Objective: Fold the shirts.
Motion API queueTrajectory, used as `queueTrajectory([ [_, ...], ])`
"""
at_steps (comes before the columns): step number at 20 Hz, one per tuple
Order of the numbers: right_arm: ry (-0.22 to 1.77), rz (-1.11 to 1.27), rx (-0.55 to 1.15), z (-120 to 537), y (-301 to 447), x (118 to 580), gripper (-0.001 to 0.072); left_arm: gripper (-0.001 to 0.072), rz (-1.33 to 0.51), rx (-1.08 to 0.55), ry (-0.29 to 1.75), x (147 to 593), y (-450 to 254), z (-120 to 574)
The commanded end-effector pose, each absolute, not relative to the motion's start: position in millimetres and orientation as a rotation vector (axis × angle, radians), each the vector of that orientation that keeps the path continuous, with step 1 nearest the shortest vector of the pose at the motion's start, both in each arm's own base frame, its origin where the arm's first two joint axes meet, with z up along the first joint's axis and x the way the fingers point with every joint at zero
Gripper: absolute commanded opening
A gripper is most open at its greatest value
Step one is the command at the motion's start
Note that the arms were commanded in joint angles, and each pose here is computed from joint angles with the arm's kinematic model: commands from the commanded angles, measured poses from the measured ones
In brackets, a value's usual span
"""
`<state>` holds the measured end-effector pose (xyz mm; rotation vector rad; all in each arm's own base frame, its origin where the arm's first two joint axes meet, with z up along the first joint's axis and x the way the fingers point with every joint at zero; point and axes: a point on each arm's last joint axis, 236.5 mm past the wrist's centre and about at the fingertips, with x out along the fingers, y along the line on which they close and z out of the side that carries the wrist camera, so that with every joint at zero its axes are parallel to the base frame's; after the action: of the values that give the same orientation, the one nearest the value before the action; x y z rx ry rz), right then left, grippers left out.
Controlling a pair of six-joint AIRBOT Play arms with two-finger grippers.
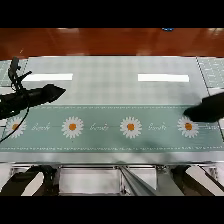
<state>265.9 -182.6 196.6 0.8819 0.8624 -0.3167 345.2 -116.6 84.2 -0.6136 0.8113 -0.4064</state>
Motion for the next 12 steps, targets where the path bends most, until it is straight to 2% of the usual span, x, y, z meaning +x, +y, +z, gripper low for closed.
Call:
queueTrajectory([
  [1,1.011,-0.655,1.034,133.4,-198.2,169.1,0.0023,0.002,-0.387,-0.607,0.797,353.7,-111.8,79.6],
  [6,1.329,-1.162,1.029,70.3,-195.6,37.1,0.0026,0.002,-0.388,-0.599,0.844,356.4,-112.3,61.5],
  [7,1.364,-1.264,1.022,70.0,-198.1,17.7,0.0099,0.002,-0.389,-0.593,0.85,356.8,-112.3,58.4],
  [8,1.385,-1.319,1.005,71.1,-201.5,6.6,0.0334,0.002,-0.39,-0.589,0.854,357.4,-112.2,56.2],
  [9,1.389,-1.327,0.997,70.7,-203.8,4.9,0.042,0.002,-0.387,-0.591,0.859,358.2,-111.7,53.9],
  [12,1.328,-1.217,1.054,66.8,-207.2,34.8,0.0417,0.002,-0.375,-0.562,0.822,374.4,-105.5,59.3],
])
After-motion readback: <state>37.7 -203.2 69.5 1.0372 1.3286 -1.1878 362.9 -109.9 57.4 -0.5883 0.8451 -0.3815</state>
